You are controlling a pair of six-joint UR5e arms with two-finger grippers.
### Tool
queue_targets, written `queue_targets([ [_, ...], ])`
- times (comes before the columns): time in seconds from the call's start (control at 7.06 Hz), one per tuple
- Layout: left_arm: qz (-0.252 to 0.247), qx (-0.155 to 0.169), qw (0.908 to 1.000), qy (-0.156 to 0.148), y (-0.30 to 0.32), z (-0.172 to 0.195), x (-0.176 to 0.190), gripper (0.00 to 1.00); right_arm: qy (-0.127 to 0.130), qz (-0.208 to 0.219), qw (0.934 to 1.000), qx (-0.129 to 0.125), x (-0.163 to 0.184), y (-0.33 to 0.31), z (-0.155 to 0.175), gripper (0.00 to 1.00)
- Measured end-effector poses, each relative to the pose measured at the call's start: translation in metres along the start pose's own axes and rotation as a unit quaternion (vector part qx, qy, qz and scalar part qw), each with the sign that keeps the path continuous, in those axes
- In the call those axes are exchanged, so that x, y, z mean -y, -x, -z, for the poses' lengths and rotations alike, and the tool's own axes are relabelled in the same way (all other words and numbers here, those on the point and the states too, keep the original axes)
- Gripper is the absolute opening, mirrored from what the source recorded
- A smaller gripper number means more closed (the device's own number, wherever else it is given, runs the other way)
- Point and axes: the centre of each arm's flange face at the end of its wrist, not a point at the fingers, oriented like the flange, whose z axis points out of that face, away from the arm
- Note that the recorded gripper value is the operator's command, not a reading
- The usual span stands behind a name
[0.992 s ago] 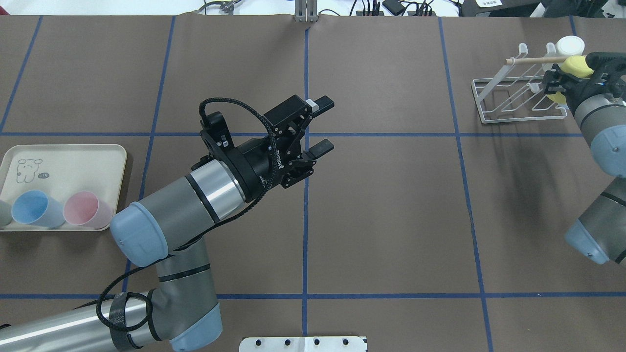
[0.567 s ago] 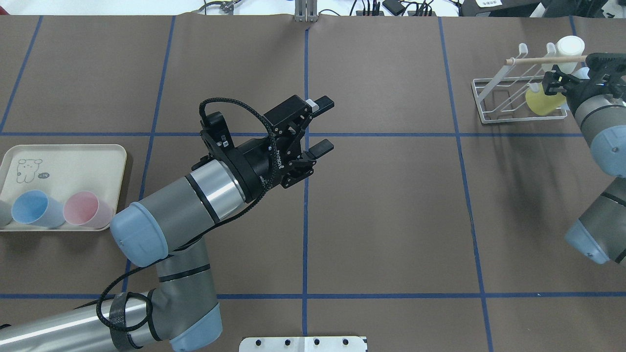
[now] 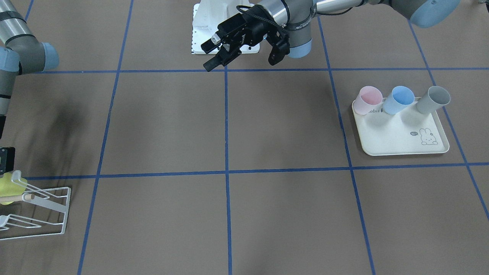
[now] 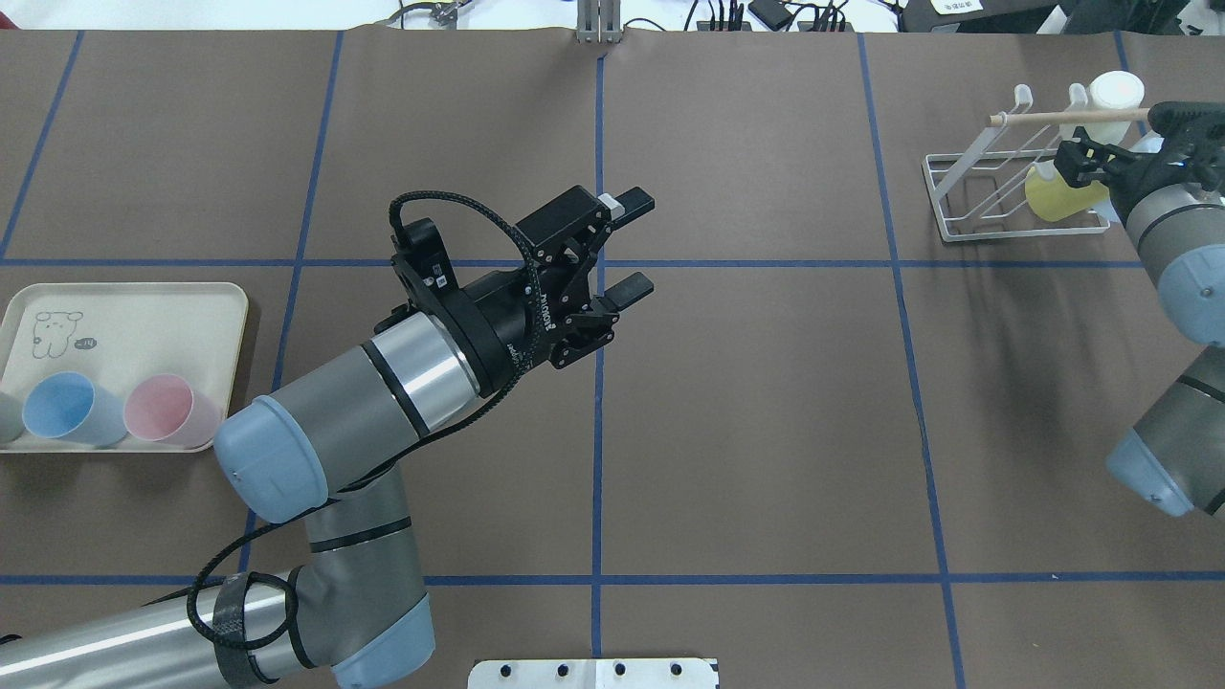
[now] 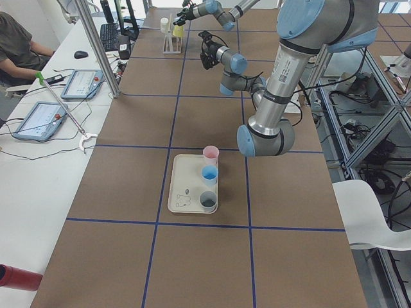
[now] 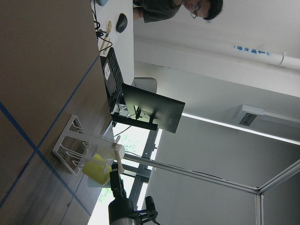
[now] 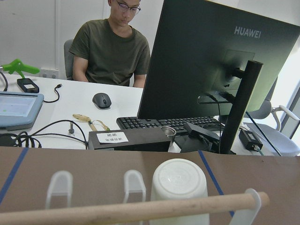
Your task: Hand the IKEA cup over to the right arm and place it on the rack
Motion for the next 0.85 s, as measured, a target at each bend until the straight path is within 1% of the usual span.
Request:
queue_targets([
  [0.14, -0.001, -0.003, 1.0000, 0.003, -0.005, 0.002, -0.001, 1.00, -0.005, -0.003, 0.9999, 0.012, 0.015, 0.002, 0.014, 1.00],
  [0.28, -0.004, -0.002, 0.9999, 0.009, -0.013, 0.007, -0.002, 1.00, -0.003, -0.006, 0.9996, 0.029, 0.033, -0.004, 0.032, 1.00],
  [0.42, -0.012, 0.007, 0.9998, 0.016, -0.022, 0.019, 0.005, 1.00, 0.015, -0.015, 0.9985, 0.050, 0.058, -0.012, 0.053, 1.00],
  [0.57, -0.026, 0.025, 0.9991, 0.022, -0.034, 0.031, 0.018, 1.00, 0.041, -0.022, 0.9964, 0.070, 0.084, -0.016, 0.075, 1.00],
  [0.71, -0.046, 0.055, 0.9971, 0.028, -0.051, 0.040, 0.037, 1.00, 0.070, -0.027, 0.9929, 0.092, 0.108, -0.011, 0.099, 1.00],
  [0.85, -0.072, 0.092, 0.9926, 0.033, -0.070, 0.049, 0.063, 1.00, 0.101, -0.032, 0.9868, 0.123, 0.124, 0.000, 0.120, 1.00],
])
